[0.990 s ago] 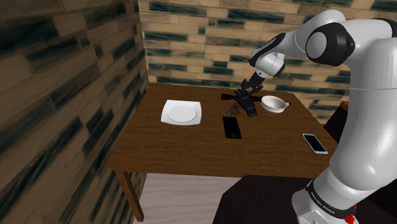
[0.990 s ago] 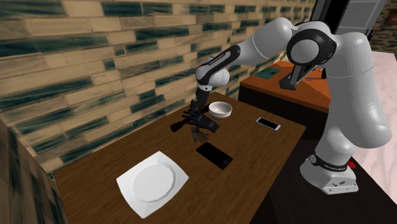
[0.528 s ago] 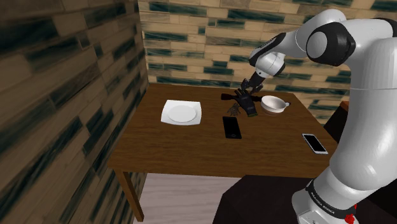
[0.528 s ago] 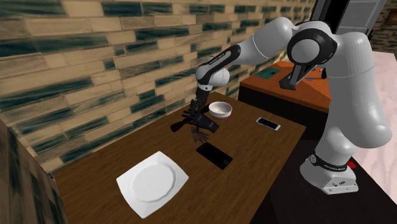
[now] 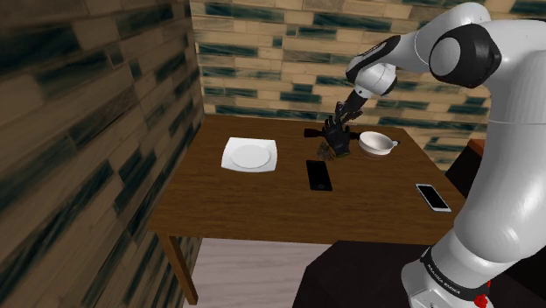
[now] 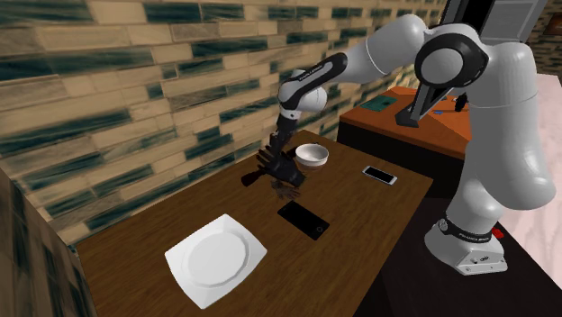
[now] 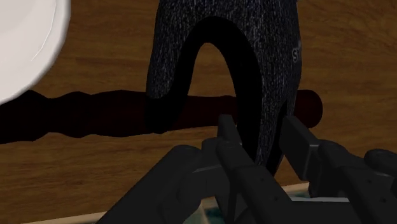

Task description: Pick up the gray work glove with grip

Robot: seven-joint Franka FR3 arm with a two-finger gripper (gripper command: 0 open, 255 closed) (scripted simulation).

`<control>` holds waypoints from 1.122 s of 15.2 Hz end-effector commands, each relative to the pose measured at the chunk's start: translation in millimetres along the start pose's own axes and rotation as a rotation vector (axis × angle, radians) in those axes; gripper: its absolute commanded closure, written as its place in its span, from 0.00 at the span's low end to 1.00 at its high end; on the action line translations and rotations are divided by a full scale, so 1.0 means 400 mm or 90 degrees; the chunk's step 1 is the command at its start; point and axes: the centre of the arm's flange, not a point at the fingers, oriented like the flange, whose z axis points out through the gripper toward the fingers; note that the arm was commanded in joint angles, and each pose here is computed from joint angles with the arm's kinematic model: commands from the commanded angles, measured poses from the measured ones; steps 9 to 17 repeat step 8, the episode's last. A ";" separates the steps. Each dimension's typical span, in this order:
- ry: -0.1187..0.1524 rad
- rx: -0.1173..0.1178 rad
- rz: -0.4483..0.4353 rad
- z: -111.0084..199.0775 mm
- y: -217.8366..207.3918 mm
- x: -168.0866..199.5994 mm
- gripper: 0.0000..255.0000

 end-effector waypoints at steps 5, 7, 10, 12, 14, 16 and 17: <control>0.000 0.000 0.000 -0.078 -0.023 0.012 1.00; 0.000 0.000 0.000 -0.092 -0.028 0.014 1.00; 0.000 0.000 0.000 -0.092 -0.028 0.014 1.00; 0.000 0.000 0.000 -0.092 -0.028 0.014 1.00; 0.000 0.000 0.000 -0.092 -0.028 0.014 1.00; 0.000 0.000 0.000 -0.092 -0.028 0.014 1.00; 0.000 0.000 0.000 -0.092 -0.028 0.014 1.00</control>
